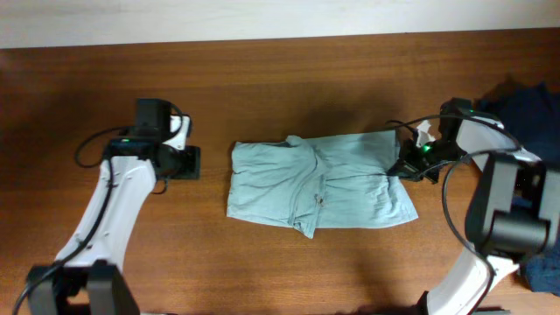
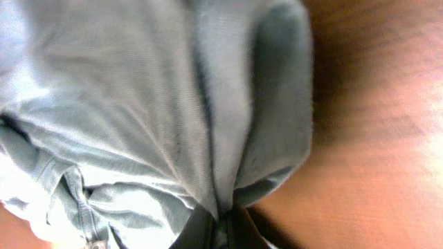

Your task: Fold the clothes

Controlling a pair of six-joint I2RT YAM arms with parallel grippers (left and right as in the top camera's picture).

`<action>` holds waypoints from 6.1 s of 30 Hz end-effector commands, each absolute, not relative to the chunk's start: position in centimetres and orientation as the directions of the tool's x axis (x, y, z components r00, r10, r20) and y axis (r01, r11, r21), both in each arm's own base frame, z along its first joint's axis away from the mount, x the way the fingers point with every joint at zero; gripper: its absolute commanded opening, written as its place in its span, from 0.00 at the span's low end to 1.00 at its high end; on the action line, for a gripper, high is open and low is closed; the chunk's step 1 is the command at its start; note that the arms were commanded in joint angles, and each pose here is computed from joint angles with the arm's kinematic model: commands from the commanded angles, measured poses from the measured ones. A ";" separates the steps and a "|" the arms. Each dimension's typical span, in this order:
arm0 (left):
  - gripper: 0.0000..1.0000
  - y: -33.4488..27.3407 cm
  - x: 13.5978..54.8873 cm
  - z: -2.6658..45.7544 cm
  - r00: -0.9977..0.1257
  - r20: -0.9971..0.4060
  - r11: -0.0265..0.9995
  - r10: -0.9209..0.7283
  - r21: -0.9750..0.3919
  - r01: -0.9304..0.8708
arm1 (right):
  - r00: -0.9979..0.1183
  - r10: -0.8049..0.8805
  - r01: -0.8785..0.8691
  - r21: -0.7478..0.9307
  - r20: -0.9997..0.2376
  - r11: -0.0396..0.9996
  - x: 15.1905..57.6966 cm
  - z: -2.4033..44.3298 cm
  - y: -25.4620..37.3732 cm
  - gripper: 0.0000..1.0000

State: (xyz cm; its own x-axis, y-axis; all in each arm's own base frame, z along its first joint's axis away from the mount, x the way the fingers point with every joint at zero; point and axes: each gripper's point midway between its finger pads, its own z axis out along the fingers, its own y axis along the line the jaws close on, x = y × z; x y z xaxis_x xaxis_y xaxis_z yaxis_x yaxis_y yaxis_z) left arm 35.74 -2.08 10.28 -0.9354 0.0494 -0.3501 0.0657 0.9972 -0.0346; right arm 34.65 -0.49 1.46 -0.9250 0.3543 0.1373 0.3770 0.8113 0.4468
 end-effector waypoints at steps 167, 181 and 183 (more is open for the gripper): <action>0.60 3.0 32.0 27.3 -0.702 -0.708 0.998 -0.069 -0.039 -0.058 | -0.852 -0.506 -0.509 0.445 -0.137 0.737 28.9 2.1 36.3 0.04; 0.60 3.0 31.9 27.2 -0.706 -0.705 0.997 -0.069 -0.039 -0.059 | -0.721 -0.435 -0.693 0.555 -0.540 0.459 34.4 11.0 43.5 0.04; 0.61 3.0 31.7 27.0 -0.716 -0.694 0.997 -0.071 -0.042 -0.058 | -0.796 -0.396 -0.604 0.562 -0.457 0.566 36.8 11.8 39.9 0.04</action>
State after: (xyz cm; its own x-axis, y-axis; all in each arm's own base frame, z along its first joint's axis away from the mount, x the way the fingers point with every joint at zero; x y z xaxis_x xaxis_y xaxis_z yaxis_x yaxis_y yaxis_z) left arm 31.74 3.03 26.45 -0.7199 -0.0815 -0.6892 -0.0704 0.9965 -0.0443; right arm 33.47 42.93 9.60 -0.7333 -0.4679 -0.4933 -0.6798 0.4884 0.5472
